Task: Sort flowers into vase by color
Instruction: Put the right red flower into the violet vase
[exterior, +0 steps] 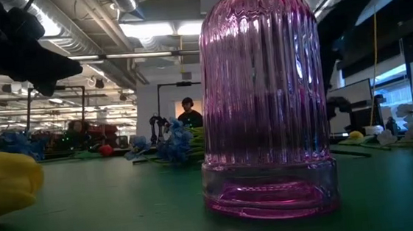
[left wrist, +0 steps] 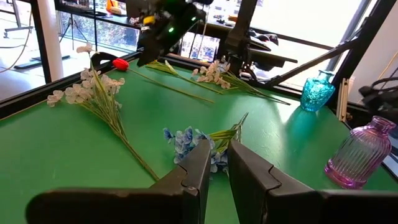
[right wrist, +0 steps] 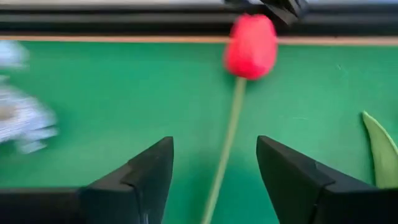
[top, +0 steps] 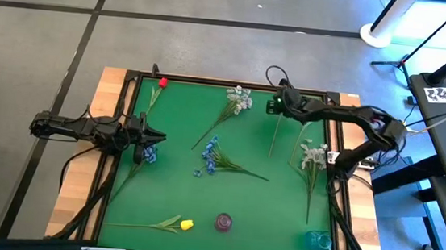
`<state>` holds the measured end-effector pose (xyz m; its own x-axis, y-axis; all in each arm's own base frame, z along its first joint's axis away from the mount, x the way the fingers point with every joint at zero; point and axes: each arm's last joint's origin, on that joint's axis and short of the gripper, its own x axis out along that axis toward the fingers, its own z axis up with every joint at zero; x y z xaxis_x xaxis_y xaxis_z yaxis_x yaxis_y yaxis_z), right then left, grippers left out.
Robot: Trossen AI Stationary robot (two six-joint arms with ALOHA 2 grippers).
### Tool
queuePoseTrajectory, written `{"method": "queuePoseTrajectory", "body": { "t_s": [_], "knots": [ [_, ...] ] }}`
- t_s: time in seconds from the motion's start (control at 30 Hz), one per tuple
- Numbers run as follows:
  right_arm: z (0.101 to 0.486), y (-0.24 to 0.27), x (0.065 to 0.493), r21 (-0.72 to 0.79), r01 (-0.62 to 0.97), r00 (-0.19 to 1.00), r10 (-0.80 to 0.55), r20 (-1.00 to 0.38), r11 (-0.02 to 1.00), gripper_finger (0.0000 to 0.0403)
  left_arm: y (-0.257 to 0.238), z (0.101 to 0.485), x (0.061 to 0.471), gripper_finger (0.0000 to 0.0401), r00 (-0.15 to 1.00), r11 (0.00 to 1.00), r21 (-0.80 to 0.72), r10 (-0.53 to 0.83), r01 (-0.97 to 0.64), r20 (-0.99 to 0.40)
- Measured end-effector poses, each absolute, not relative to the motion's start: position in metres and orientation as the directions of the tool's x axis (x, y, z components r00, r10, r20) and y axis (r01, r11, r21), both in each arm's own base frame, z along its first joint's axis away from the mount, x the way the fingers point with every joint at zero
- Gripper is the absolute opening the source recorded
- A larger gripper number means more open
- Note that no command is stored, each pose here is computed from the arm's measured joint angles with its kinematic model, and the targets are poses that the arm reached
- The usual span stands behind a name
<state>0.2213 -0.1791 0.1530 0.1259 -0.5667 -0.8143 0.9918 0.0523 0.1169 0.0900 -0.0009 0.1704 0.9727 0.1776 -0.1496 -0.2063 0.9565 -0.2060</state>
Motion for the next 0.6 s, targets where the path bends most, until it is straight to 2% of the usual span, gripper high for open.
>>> {"method": "queuePoseTrajectory", "body": {
  "t_s": [0.2, 0.43, 0.6],
  "knots": [
    [0.132, -0.197, 0.218, 0.07, 0.998, 0.058, -0.53, -0.846, -0.002, 0.0192, -0.001, 0.17, 0.09, 0.0053, 0.973, 0.956, -0.206, 0.178, -0.207, -0.149],
    [0.126, -0.203, 0.224, 0.102, 0.995, 0.092, -0.555, -0.827, 0.013, 0.0135, -0.001, 0.17, 0.09, 0.0053, 0.973, 0.957, -0.206, 0.178, -0.206, -0.15],
    [0.121, -0.205, 0.227, 0.069, 0.995, 0.094, -0.56, -0.823, 0.066, 0.0089, -0.001, 0.17, 0.09, 0.0053, 0.973, 0.957, -0.206, 0.178, -0.206, -0.149]
  ]
}}
